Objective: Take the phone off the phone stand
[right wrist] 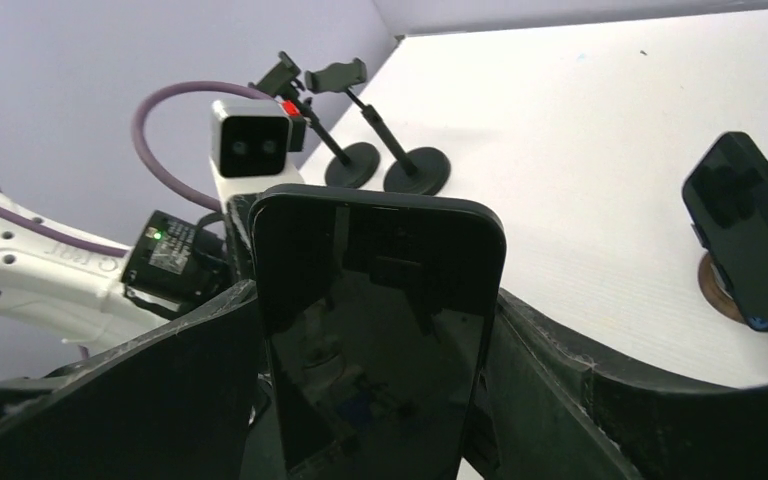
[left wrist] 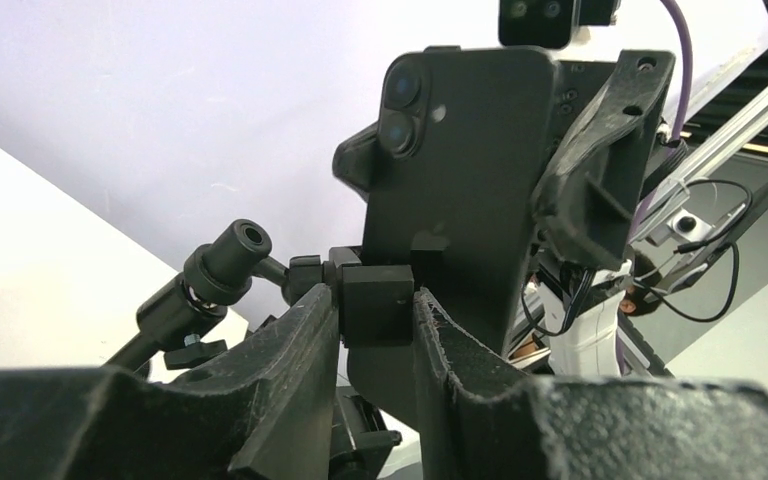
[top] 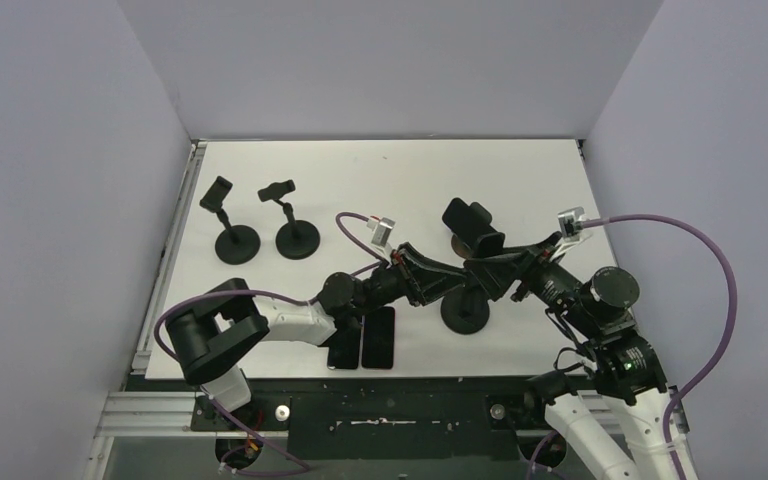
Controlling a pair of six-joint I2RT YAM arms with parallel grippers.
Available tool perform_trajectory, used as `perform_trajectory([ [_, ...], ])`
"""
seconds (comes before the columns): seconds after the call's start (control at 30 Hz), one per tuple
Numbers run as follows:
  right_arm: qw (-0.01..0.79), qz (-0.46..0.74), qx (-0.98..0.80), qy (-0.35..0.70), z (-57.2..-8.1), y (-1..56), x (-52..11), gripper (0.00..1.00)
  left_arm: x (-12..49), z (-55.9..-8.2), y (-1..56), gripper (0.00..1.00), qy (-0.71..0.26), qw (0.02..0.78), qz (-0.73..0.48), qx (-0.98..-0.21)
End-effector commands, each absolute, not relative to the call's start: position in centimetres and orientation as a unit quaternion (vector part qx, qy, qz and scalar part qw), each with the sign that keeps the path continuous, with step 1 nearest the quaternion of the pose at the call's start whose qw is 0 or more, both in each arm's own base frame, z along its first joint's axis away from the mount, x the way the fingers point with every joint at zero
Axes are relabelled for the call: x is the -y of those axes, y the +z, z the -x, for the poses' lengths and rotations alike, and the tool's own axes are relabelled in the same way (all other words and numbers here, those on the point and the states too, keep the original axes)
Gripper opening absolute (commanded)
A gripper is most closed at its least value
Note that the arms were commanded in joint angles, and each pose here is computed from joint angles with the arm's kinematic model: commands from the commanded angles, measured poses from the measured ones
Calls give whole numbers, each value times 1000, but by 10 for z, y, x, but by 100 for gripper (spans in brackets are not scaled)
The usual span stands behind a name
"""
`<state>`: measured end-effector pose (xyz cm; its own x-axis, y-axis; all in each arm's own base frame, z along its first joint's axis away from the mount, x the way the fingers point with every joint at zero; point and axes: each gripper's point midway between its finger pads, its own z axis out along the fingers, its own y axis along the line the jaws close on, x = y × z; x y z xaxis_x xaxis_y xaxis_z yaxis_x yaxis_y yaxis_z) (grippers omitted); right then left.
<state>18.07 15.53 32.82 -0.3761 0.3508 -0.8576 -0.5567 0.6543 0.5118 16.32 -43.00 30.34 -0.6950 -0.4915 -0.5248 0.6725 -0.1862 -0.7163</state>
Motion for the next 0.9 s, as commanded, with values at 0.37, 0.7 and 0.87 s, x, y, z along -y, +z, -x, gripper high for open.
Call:
perform_trajectory([
  [0.37,601,109,-629,480,-162,421,-168,0,423,-155,330,53,-756,415,-128,-489],
  [0.7,602,108,-631,477,-168,431,-169,0,389,-160,336,80,-709,473,-115,-510],
  [0.87,596,107,-635,480,-177,432,-173,0,356,-163,344,87,-657,528,-113,-526],
])
